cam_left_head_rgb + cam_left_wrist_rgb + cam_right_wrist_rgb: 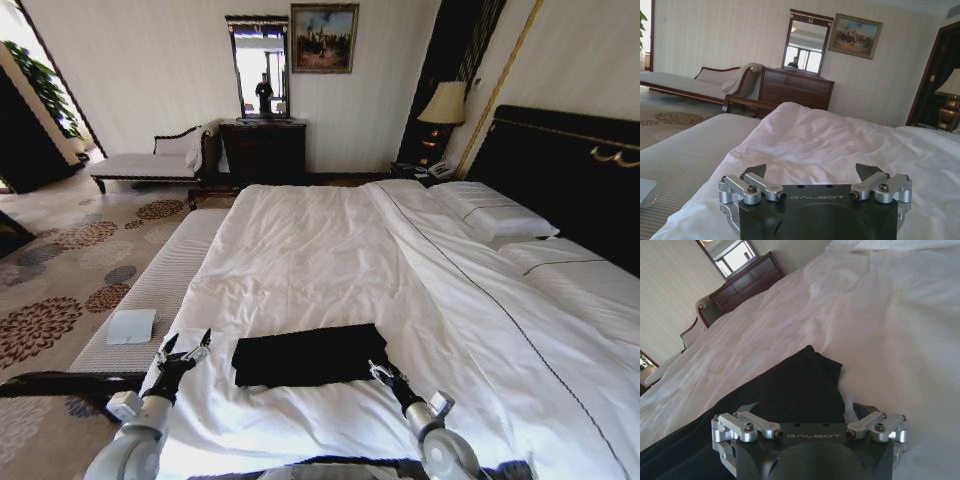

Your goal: Fold the clothes on the bed.

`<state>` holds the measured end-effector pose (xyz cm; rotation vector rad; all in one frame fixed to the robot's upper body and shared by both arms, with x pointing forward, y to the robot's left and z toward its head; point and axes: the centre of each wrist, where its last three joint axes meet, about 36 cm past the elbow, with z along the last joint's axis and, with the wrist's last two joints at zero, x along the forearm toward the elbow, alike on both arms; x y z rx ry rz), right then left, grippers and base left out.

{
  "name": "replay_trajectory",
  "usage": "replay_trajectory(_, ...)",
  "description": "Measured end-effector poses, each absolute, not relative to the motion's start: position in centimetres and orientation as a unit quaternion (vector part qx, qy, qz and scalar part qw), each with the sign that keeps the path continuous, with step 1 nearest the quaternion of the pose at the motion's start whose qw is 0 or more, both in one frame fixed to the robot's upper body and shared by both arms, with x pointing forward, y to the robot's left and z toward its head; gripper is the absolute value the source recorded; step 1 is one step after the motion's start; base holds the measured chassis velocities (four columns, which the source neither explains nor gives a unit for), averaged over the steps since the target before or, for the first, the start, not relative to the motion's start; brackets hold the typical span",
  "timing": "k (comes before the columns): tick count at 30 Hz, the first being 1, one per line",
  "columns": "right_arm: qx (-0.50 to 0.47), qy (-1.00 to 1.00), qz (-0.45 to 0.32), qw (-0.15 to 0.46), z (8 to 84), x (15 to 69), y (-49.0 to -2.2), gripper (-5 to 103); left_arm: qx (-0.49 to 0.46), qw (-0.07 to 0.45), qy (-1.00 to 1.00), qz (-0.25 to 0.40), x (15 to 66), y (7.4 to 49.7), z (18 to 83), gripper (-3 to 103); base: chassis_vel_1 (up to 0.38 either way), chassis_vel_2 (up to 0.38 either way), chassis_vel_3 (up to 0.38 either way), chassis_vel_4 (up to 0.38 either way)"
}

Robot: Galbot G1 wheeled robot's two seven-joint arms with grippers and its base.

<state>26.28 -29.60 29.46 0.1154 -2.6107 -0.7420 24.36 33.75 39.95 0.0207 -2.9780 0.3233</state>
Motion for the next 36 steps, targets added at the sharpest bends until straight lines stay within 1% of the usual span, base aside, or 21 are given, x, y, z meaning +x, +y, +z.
replay_trajectory(6,0.037,-0.941,-0.266,0.208,29.9,25.7,-29.8,100,-0.001,0.062,-0.99,0.126,25.0,33.3,40.9,100,0.0,0.0,0.0,0.0)
replay_trajectory(8,0.039,-0.94,-0.267,0.211,29.8,25.4,-29.6,93,-0.005,0.06,-0.99,0.13,25.1,33.0,41.2,100,0.0,0.0,0.0,0.0)
replay_trajectory(9,0.041,-0.939,-0.267,0.212,29.7,25.4,-29.5,93,-0.006,0.06,-0.99,0.131,25.2,32.9,41.2,100,0.0,0.0,0.0,0.0)
replay_trajectory(10,0.042,-0.939,-0.266,0.213,29.6,25.3,-29.5,88,-0.007,0.06,-0.989,0.132,25.2,32.8,41.3,100,0.0,0.0,0.0,0.0)
replay_trajectory(12,0.043,-0.939,-0.265,0.215,29.4,25.3,-29.5,88,-0.007,0.06,-0.989,0.132,25.2,32.8,41.3,100,0.0,0.0,0.0,0.0)
replay_trajectory(13,0.045,-0.939,-0.264,0.215,29.2,25.4,-29.4,78,-0.008,0.06,-0.989,0.135,25.1,32.8,41.3,100,0.0,0.0,0.0,0.0)
replay_trajectory(14,0.045,-0.939,-0.264,0.215,29.2,25.4,-29.5,78,-0.007,0.06,-0.989,0.136,25.2,32.7,41.3,100,0.0,0.0,0.0,0.0)
replay_trajectory(17,0.046,-0.94,-0.262,0.215,29.3,25.4,-29.6,61,-0.006,0.054,-0.988,0.147,25.3,32.9,41.7,100,0.0,0.0,0.0,0.0)
replay_trajectory(18,0.046,-0.94,-0.262,0.215,29.3,25.4,-29.6,61,-0.006,0.054,-0.988,0.147,25.3,32.9,41.7,100,0.0,0.0,0.0,0.0)
replay_trajectory(20,0.047,-0.94,-0.26,0.214,29.5,25.2,-29.7,50,-0.007,0.048,-0.986,0.159,25.5,32.8,42.4,100,0.0,0.0,0.0,0.0)
replay_trajectory(21,0.047,-0.94,-0.26,0.214,29.5,25.2,-29.7,50,-0.007,0.048,-0.986,0.159,25.5,32.8,42.4,100,0.0,0.0,0.0,0.0)
replay_trajectory(22,0.047,-0.94,-0.26,0.213,29.5,25.2,-29.8,45,-0.007,0.045,-0.986,0.162,25.6,32.8,42.6,100,0.0,0.0,0.0,0.0)
replay_trajectory(23,0.047,-0.941,-0.26,0.213,29.6,25.1,-29.8,45,-0.008,0.043,-0.985,0.164,25.6,32.7,42.8,100,0.0,0.0,0.0,0.0)
replay_trajectory(25,0.048,-0.941,-0.26,0.213,29.8,25.0,-29.8,34,-0.011,0.041,-0.985,0.168,25.7,32.3,43.0,100,0.0,0.0,0.0,0.0)
replay_trajectory(26,0.048,-0.941,-0.26,0.213,29.8,25.0,-29.8,34,-0.011,0.041,-0.985,0.168,25.7,32.3,43.0,100,0.0,0.0,0.0,0.0)
replay_trajectory(28,0.048,-0.941,-0.258,0.213,29.9,24.9,-29.9,23,-0.013,0.041,-0.984,0.171,25.7,32.0,43.0,100,0.0,0.0,0.0,0.0)
replay_trajectory(29,0.047,-0.941,-0.257,0.214,29.9,24.9,-29.9,23,-0.013,0.041,-0.984,0.17,25.7,31.9,43.0,100,0.0,0.0,0.0,0.0)
replay_trajectory(31,0.046,-0.942,-0.253,0.215,30.0,24.9,-30.3,13,-0.015,0.042,-0.985,0.17,25.7,31.6,42.9,100,0.0,0.0,0.0,0.0)
replay_trajectory(32,0.046,-0.942,-0.253,0.215,30.0,24.9,-30.3,13,-0.015,0.042,-0.985,0.17,25.7,31.6,42.9,100,0.0,0.0,0.0,0.0)
replay_trajectory(34,0.045,-0.943,-0.25,0.215,30.1,24.9,-30.6,2,-0.015,0.043,-0.984,0.17,25.7,31.5,42.8,100,0.0,0.0,0.0,0.0)
replay_trajectory(36,0.042,-0.944,-0.245,0.215,30.2,24.9,-31.1,1,-0.016,0.045,-0.984,0.172,25.6,31.2,42.7,100,0.0,0.0,0.0,0.0)
